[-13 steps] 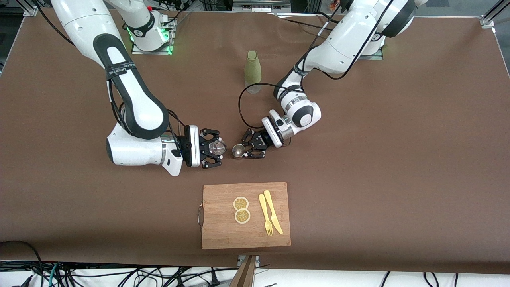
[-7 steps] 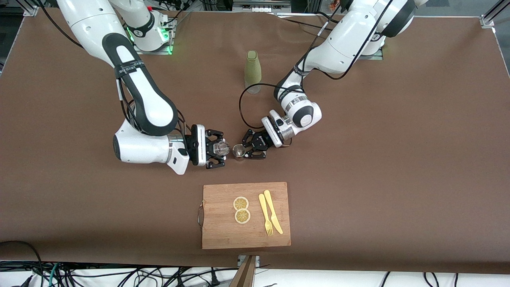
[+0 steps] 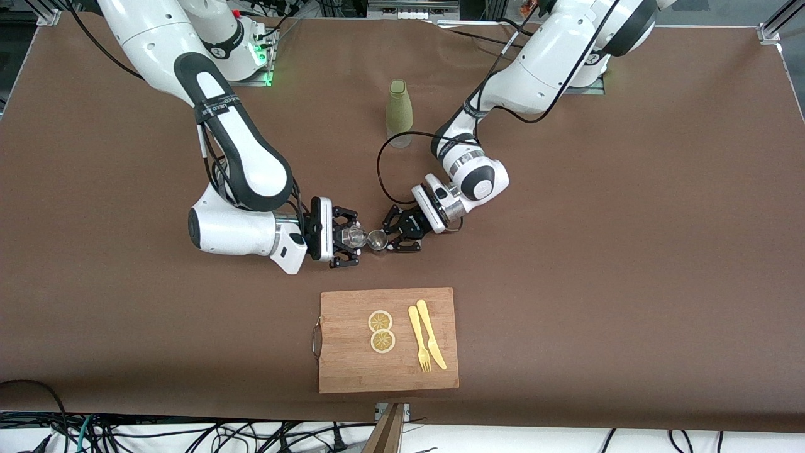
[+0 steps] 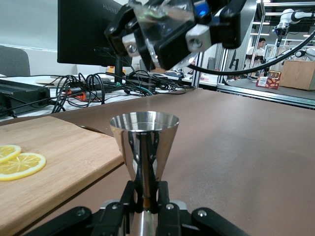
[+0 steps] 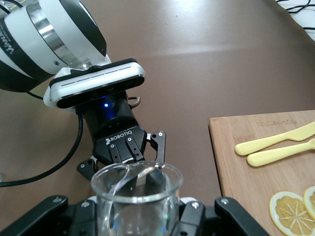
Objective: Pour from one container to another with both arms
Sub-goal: 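Tilt the glass cup with the right gripper, pouring into the jigger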
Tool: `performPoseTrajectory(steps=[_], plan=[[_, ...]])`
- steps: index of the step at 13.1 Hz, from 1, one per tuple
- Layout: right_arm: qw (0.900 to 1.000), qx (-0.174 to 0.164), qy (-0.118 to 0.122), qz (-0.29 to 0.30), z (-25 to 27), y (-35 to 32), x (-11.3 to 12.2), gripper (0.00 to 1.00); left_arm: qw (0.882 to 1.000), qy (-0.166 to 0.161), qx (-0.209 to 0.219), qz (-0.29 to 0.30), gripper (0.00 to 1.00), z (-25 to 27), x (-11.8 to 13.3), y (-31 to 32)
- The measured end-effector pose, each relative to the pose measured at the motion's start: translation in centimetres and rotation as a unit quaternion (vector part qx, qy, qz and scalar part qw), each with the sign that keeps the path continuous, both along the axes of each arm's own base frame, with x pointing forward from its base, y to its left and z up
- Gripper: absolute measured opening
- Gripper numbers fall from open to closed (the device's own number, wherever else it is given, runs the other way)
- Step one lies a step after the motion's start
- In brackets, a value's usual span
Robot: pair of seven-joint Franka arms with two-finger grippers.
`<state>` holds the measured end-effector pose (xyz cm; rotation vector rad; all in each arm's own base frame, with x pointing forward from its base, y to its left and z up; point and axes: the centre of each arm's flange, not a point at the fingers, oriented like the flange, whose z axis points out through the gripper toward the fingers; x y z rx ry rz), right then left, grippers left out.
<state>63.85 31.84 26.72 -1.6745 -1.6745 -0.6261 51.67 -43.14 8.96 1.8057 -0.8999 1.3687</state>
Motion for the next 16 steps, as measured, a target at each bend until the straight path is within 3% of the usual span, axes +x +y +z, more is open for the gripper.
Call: performPoseTrajectory(steps=[16], plan=[[1.000,-0.018,-0.015,0.012,-0.4,0.9,-0.4,0.15,1.000,0.007,0.016,0.000,0.22,1.4,-0.4,-0.6]])
